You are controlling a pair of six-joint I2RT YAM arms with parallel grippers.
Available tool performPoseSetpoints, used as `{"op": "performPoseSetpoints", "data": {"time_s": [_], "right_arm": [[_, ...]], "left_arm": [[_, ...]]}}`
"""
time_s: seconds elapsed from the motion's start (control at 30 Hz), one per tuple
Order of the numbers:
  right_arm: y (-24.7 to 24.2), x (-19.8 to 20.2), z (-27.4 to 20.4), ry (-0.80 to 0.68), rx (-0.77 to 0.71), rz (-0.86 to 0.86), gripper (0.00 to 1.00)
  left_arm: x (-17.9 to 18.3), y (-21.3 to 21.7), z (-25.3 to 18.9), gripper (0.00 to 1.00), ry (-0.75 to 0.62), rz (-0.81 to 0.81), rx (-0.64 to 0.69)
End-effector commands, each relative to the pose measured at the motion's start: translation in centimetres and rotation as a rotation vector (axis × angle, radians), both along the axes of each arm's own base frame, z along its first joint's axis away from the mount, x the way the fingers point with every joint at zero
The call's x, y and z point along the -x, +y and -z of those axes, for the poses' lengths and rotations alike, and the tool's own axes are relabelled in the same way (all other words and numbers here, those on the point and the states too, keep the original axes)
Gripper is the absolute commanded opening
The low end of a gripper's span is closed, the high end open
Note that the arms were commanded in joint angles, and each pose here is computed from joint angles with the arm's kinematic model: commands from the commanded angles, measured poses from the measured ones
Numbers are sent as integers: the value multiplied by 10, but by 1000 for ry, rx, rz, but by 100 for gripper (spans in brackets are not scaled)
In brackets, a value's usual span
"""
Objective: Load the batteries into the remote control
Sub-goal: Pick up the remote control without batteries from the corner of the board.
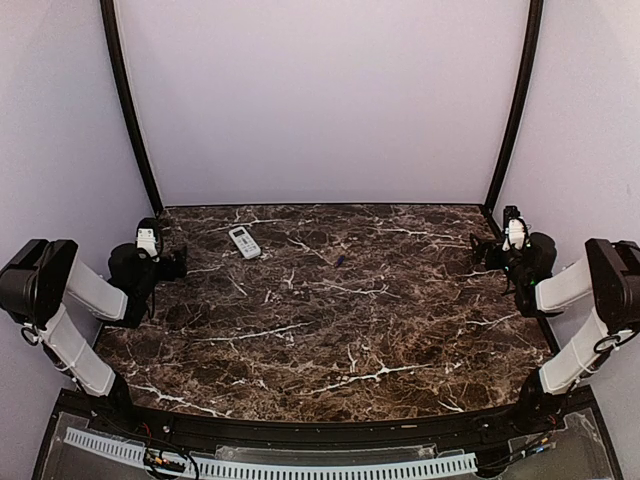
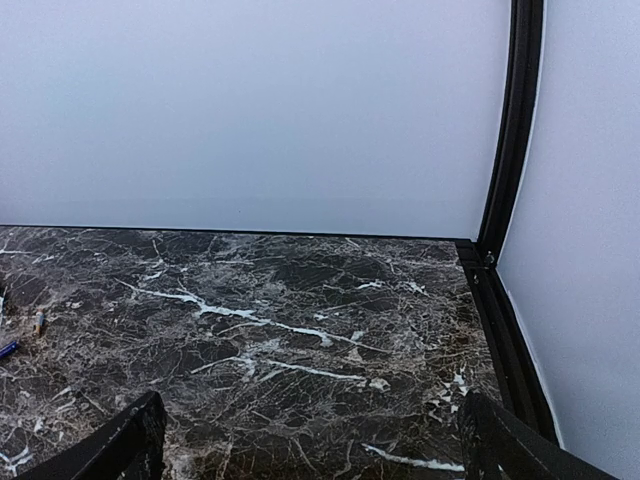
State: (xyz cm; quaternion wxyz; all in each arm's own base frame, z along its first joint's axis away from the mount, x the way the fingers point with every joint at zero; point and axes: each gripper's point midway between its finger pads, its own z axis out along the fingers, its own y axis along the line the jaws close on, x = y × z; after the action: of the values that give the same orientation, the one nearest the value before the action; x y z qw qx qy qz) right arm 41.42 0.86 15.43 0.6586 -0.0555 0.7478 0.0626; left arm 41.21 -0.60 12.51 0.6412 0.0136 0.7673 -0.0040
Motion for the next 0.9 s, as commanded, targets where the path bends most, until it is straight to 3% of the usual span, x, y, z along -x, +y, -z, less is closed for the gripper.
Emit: {"op": "performPoseSetpoints", "data": {"time_s": [0.0,0.27,0.4,0.53,0.63,0.67,0.7,0.73,0.77,0.87], "right_arm": [[2,-1,-11,-42,8,-8,98],[-16,3,-45,-36,-18,100,99],[-5,13,-76,-42,-89,45,99],[17,19,-101,-4,-170,-74,99],[27,18,-117,34,-249,-131,99],[29,17,-120,54,-280,-134,99],[30,15,-122,80,-312,-127,99],[31,13,-122,108,-337,-114,99],[34,11,-122,134,-350,-102,98],[59,9,-120,224,-289,-79,99]], "left_arm": [[-3,0,-14,99,-35,4,11],[-2,-1,-14,99,-33,10,13],[-4,-3,-19,99,-43,20,14],[-26,13,-74,99,29,-77,30],[-44,2,-182,99,-178,-7,22],[-48,1,-171,99,-70,-23,38],[-62,10,-207,98,-98,-98,81],[-64,-1,-191,98,14,-119,111],[-73,-12,-205,98,15,-153,115],[-83,-38,-182,98,111,-232,171]]}}
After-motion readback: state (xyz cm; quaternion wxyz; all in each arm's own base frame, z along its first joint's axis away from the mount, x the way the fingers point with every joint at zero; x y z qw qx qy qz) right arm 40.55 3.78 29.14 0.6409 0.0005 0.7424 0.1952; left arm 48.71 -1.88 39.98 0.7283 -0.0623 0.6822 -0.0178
